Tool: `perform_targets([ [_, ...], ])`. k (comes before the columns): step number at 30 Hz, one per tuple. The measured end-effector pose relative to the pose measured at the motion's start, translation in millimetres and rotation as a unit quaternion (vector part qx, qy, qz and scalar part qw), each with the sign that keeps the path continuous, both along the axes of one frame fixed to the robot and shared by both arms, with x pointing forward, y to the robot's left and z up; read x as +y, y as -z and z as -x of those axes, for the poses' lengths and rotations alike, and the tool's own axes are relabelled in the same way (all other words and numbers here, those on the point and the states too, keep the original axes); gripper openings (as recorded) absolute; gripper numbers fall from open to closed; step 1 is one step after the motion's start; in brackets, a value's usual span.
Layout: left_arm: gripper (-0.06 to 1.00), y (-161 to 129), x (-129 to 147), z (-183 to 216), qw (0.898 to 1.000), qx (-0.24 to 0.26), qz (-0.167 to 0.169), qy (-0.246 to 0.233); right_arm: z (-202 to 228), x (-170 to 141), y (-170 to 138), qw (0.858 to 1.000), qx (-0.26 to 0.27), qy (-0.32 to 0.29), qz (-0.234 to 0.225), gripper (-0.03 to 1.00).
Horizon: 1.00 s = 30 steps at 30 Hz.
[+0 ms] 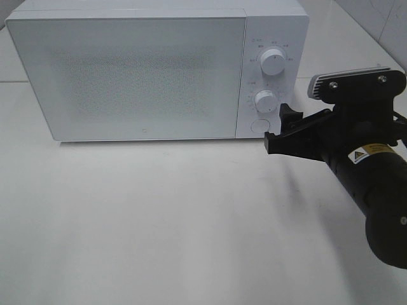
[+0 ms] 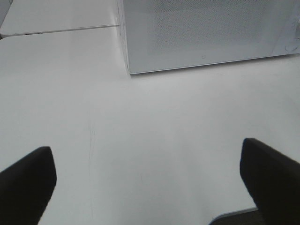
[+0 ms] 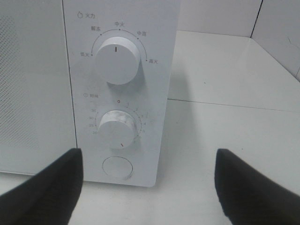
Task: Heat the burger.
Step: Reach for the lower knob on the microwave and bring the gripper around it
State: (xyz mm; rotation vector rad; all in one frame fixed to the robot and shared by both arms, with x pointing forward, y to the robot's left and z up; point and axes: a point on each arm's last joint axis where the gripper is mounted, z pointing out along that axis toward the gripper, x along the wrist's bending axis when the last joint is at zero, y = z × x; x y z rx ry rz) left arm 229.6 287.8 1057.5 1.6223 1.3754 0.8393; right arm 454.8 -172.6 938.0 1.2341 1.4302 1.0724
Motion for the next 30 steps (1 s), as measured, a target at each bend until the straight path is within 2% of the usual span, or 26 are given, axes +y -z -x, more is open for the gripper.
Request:
perform_targets([
  [19,0.99,0,0,0,1.0,0.0,0.0,0.0,-46,43,20,1.0,-0.004,0.005,-0.015,0.76],
  [30,0.99,0,0,0,1.0,0.0,0.0,0.0,-76,48,35,0.999,-0.005,0.033,-0.03,0.76],
])
